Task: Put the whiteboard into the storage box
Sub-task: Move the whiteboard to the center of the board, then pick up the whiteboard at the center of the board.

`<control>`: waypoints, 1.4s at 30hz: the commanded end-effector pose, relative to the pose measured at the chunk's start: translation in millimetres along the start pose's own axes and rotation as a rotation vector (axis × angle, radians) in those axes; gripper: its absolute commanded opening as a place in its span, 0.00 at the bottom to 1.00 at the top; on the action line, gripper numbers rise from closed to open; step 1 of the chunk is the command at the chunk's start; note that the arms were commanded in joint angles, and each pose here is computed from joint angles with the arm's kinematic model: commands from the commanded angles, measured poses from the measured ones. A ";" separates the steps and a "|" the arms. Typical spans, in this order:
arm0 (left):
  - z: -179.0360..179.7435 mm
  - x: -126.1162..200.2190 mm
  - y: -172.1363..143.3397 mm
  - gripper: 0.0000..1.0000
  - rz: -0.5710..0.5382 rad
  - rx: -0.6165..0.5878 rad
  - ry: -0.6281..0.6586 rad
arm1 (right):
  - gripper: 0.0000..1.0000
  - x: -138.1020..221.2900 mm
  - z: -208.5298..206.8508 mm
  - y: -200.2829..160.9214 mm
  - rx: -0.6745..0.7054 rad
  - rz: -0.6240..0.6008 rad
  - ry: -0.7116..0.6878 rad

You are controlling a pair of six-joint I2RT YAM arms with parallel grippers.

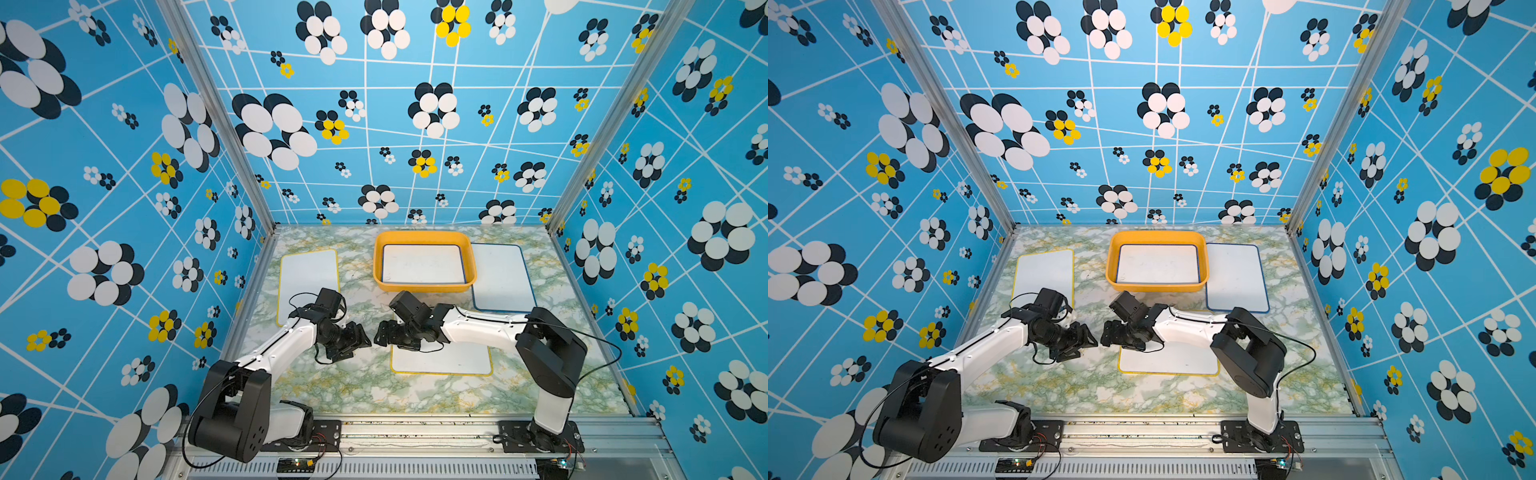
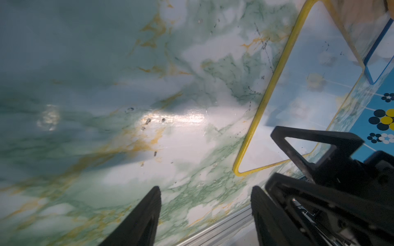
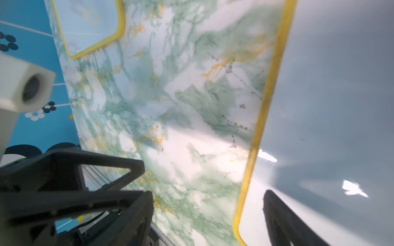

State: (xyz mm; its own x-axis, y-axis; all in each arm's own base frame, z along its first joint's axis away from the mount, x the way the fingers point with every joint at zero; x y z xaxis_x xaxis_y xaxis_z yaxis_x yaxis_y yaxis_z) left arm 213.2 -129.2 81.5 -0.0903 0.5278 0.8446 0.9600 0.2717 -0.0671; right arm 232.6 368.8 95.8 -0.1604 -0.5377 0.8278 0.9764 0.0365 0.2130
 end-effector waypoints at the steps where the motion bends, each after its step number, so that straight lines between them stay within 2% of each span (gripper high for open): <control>1: -7.7 -7.4 -2.3 0.69 0.013 -0.047 0.012 | 0.85 60.3 -29.8 18.2 0.035 -0.109 -0.146; 7: -22.5 -21.8 -3.7 0.69 0.030 -0.086 0.066 | 0.86 134.2 -126.9 23.8 -0.085 -0.202 -0.337; 13: -39.6 -37.5 -3.8 0.70 0.061 -0.101 0.091 | 0.88 152.4 -196.9 -5.0 -0.179 -0.182 -0.377; 21: -55.1 -49.5 -4.0 0.71 0.096 -0.137 0.169 | 0.89 132.9 -233.8 -22.1 -0.230 -0.104 -0.404; 26: -55.8 -54.6 0.3 0.76 0.102 -0.166 0.303 | 0.90 130.4 -249.2 -22.7 -0.238 -0.080 -0.434; 30: -61.6 -65.2 -1.1 0.81 0.126 -0.201 0.380 | 0.90 118.4 -255.9 -27.9 -0.278 -0.045 -0.367; 33: -65.5 -73.9 -4.0 0.89 0.143 -0.214 0.423 | 0.90 106.3 -254.7 -33.8 -0.295 -0.011 -0.307; 39: -75.2 -97.0 -18.7 0.91 0.207 -0.230 0.428 | 0.90 94.8 -253.6 -44.0 -0.300 0.017 -0.249; 42: -83.7 -108.4 -26.5 0.92 0.245 -0.214 0.349 | 0.90 90.1 -251.1 -48.5 -0.302 0.026 -0.211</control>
State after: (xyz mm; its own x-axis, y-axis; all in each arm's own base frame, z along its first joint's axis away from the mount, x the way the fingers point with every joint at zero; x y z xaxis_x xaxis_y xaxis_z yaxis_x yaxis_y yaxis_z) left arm 230.1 -252.5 52.4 0.1375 0.2129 0.9674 0.9905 -0.0222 -0.1359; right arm 237.1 105.5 57.1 -0.2577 -0.3160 0.9131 0.9534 -0.2369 0.1871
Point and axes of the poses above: each gripper's point midway between its finger pads, its own x axis back along the fingers, its own z axis along the line the jaws close on, y = z × x, the point moved 3 cm from there along x, back along the fingers, and after that the axes turned 1 degree about x, right-handed, at the moved point
